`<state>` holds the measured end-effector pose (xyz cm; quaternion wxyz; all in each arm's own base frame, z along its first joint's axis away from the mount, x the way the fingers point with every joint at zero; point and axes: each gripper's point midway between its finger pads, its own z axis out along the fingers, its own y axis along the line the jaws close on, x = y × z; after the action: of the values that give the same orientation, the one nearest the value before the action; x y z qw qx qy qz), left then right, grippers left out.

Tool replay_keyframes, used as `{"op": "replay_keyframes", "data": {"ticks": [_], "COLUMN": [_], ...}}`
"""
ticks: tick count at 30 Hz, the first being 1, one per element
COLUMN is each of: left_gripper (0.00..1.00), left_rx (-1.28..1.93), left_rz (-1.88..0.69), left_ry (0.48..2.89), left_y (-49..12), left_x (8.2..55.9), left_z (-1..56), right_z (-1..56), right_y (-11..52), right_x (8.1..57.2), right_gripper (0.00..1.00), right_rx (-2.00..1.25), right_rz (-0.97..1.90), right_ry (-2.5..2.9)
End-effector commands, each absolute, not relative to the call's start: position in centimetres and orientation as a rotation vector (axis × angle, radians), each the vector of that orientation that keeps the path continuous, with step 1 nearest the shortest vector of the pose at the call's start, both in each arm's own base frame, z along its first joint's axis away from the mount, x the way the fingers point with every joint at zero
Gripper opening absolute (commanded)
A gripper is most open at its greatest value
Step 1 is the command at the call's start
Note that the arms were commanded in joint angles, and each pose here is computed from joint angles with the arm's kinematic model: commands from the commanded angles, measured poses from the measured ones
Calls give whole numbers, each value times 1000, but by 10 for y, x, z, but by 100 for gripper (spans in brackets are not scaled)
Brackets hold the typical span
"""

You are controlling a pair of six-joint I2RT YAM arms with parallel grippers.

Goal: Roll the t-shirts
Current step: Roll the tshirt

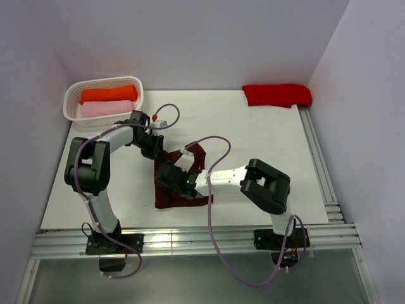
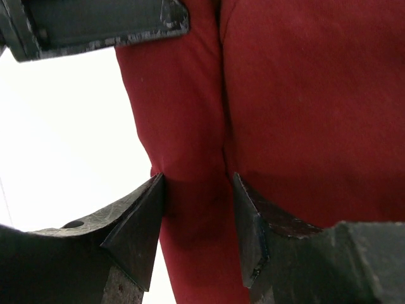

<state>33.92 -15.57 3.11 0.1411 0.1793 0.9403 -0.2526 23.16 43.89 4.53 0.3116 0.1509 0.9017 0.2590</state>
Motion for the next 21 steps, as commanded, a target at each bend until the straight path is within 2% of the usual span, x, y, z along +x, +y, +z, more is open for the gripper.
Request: {"op": "replay_keyframes", "data": {"ticks": [1,7,8,9,13,15,19,21], "left_gripper": [9,9,10,10,12,16,26,36], "left_rx": [540,545,547,544,550,552,577,587], "left_rz": [-672,-655,-654,-652,-651,-646,-655,-666], "left_ry": [2657,2664,2664,2665,2663,2659,2641,2623], "left_y": [-161,-163,-163,-163,-164,-163,-165,-167], "left_x": [359,359,359,359,360,361,363,365], "left_z": [36,34,34,33,34,36,43,51], "right_z": [52,57,54,54,43,38,28,22], "right_y": [416,419,418,419,416,412,404,400], "right_x": [206,194,193,190,186,186,187,186], "right_gripper": [53,50,48,41,29,19,12,9], "right_rx": [303,256,254,250,285,312,351,366], "right_rz": [523,512,496,495,499,481,455,441], "right_ry": [2419,2413,2418,2420,2442,2451,2464,2476]}}
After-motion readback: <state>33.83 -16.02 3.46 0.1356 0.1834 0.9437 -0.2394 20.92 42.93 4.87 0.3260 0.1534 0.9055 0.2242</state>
